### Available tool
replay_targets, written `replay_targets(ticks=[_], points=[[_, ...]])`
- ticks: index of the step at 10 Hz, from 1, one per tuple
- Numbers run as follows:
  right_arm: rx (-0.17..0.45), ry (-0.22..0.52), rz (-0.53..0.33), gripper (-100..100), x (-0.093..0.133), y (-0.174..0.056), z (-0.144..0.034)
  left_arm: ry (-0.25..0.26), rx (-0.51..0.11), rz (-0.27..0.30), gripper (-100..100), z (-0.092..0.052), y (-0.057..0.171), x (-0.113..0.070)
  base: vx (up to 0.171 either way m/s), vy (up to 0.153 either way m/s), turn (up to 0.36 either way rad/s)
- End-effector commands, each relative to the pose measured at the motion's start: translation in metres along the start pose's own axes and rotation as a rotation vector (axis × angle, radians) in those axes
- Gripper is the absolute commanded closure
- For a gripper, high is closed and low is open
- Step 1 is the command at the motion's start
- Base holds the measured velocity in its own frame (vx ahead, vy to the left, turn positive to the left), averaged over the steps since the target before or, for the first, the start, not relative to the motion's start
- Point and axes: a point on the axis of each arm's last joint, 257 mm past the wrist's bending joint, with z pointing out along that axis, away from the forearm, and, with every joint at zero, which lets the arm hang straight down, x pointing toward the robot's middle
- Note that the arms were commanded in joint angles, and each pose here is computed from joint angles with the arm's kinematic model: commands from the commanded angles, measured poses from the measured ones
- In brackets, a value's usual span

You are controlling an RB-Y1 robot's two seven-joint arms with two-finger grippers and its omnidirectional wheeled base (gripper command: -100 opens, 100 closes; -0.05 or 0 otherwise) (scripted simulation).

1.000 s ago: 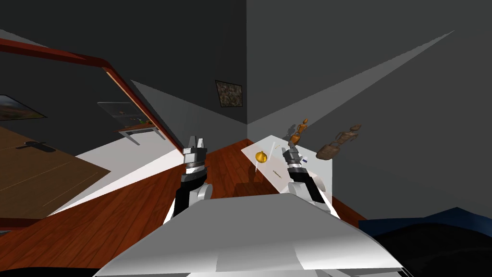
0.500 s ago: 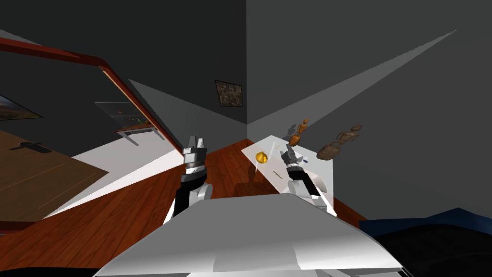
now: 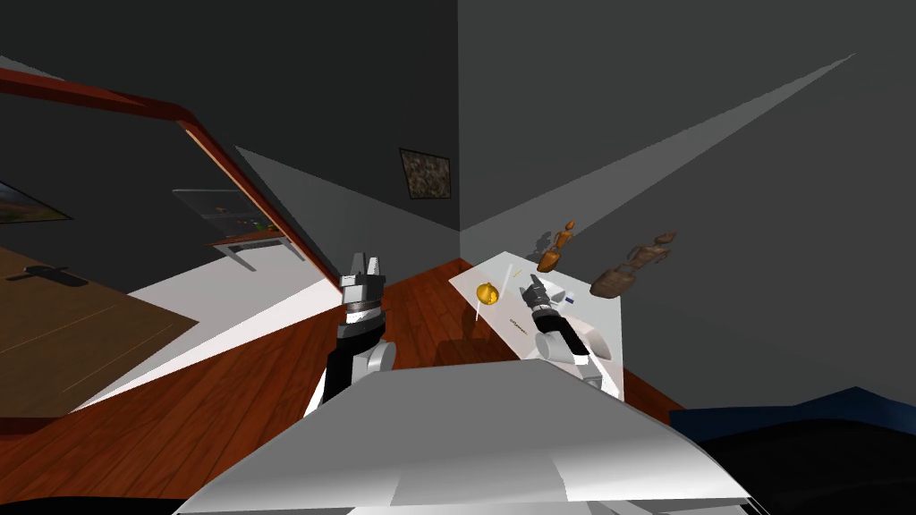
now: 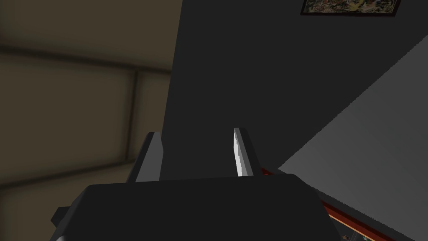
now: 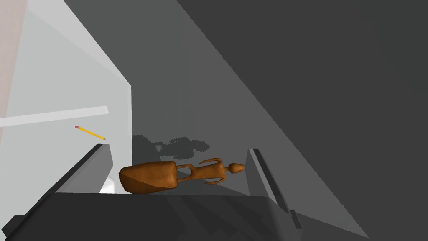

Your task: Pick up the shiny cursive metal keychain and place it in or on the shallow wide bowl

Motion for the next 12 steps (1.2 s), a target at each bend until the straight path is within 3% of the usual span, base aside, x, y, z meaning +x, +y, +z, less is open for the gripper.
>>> replay_targets(ticks=[1,7,11,12], points=[[0.066,-0.021,0.047,-100,-0.009,-0.023,0.004,0.0,0.0,0.0,0,0.0,0.0,0.0,0.017,0.01,-0.012],[0.247,-0.092,0.179,-100,-0.035,-0.087,0.008,0.0,0.0,0.0,0,0.0,0.0,0.0,0.019,0.01,-0.009],[0.413,-0.176,0.319,-100,-0.058,-0.146,0.003,0.0,0.0,0.0,0,0.0,0.0,0.0,0.021,0.014,-0.011],[0.423,-0.178,0.319,-100,-0.058,-0.148,0.002,0.0,0.0,0.0,0,0.0,0.0,0.0,0.016,0.009,-0.006]])
